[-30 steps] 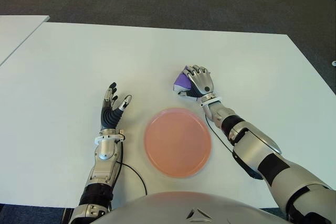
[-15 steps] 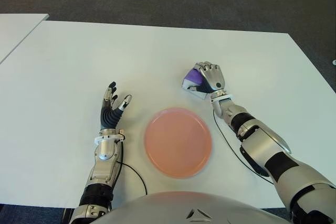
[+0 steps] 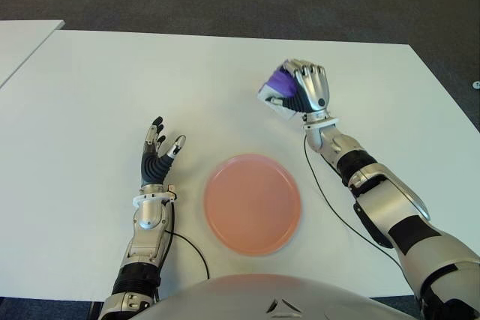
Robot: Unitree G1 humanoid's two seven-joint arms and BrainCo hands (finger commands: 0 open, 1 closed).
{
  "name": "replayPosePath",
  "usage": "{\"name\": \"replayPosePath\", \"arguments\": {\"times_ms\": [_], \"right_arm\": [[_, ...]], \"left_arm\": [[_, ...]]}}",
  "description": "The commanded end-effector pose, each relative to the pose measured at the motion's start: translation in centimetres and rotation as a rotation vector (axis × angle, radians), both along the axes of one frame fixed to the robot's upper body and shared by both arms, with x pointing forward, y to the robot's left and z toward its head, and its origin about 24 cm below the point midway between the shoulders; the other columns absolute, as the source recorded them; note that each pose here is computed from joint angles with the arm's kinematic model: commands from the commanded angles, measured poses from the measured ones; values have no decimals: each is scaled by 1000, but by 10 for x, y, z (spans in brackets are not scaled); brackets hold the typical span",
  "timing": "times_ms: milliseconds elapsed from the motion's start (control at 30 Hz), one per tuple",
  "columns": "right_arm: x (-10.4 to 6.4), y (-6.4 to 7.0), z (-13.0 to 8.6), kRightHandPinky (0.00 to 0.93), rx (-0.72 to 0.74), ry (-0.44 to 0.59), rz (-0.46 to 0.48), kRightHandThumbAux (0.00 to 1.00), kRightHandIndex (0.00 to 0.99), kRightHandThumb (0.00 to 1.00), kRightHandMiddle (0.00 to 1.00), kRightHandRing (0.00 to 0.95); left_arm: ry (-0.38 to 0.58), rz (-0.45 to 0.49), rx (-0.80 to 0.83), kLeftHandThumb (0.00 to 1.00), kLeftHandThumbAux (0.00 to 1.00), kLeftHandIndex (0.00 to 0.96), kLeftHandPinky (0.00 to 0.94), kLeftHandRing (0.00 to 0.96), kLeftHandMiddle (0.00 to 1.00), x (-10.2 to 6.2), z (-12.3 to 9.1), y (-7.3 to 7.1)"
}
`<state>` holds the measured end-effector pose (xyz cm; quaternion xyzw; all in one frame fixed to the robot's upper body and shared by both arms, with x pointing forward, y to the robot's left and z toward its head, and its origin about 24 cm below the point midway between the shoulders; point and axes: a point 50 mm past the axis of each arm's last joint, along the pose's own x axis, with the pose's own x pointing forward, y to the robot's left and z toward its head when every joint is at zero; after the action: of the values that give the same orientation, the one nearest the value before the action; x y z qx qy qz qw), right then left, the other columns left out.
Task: Put the tissue paper into the plate.
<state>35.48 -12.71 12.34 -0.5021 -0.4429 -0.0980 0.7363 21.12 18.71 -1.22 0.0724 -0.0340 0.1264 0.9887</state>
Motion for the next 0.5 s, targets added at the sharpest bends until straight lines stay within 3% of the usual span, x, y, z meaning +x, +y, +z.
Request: {"name": "replayPosePath", "arguments": {"times_ms": [33, 500], "right_arm": [[-4, 3, 25, 834, 44, -61, 59, 674, 407, 859, 538, 862], [-29, 15, 54, 791, 39, -67, 157, 677, 402, 857, 537, 842]], "left_arm": [[102, 16, -17, 0, 515, 0, 0, 0, 0, -13, -19, -1], [101, 18, -14, 0, 504, 0, 0, 0, 0, -10, -19, -2]]}}
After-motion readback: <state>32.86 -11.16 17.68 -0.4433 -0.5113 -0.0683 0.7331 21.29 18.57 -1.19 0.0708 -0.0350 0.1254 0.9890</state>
